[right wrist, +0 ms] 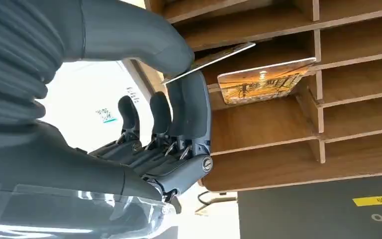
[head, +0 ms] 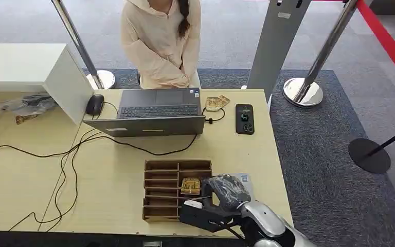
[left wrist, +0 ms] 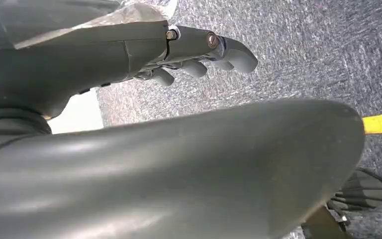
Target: Pass the card to the sensor for recognition and then transmit it.
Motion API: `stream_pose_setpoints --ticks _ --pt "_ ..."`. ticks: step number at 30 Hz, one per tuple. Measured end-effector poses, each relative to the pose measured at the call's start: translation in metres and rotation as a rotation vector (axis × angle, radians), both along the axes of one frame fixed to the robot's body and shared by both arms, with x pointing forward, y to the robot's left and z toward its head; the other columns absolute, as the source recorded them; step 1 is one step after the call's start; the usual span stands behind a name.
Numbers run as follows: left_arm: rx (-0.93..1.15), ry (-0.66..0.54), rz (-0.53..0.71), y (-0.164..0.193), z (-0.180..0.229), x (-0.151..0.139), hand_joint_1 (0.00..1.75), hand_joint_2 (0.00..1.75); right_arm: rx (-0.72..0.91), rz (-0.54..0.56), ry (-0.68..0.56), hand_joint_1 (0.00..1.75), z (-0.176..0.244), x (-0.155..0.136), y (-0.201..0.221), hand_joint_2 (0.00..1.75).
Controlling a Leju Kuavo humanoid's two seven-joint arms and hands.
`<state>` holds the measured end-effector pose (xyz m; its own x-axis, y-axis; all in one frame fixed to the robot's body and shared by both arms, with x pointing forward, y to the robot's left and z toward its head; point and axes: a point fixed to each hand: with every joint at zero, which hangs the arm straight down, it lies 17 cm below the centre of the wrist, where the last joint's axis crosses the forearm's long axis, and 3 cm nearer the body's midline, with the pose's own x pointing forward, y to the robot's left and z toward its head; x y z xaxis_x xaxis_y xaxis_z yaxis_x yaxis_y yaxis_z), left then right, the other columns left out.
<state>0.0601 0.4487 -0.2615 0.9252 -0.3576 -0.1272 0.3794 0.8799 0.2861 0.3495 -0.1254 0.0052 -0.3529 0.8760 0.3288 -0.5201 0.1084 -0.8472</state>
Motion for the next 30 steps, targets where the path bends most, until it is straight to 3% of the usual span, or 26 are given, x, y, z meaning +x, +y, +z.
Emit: stream_pose_setpoints --ticks 7,18,23,30 --pt "0.0 0.0 0.0 0.0 0.0 0.0 0.0 0.0 0.0 0.0 0.0 1.19 0.0 0.0 0.0 1.75" --pt "0.002 0.001 -0.002 0.001 0.0 0.0 0.0 0.0 0.002 -0.003 -0.012 1.43 0.002 0.001 0.0 1.75" --pt "0.003 0.002 -0.005 0.001 0.0 0.0 0.0 0.0 0.0 -0.008 -0.039 1.66 0.005 0.005 0.0 1.75" --pt "0.004 0.004 -0.009 0.001 0.0 0.0 0.0 0.0 0.008 -0.007 -0.065 1.66 0.01 0.007 0.003 1.75"
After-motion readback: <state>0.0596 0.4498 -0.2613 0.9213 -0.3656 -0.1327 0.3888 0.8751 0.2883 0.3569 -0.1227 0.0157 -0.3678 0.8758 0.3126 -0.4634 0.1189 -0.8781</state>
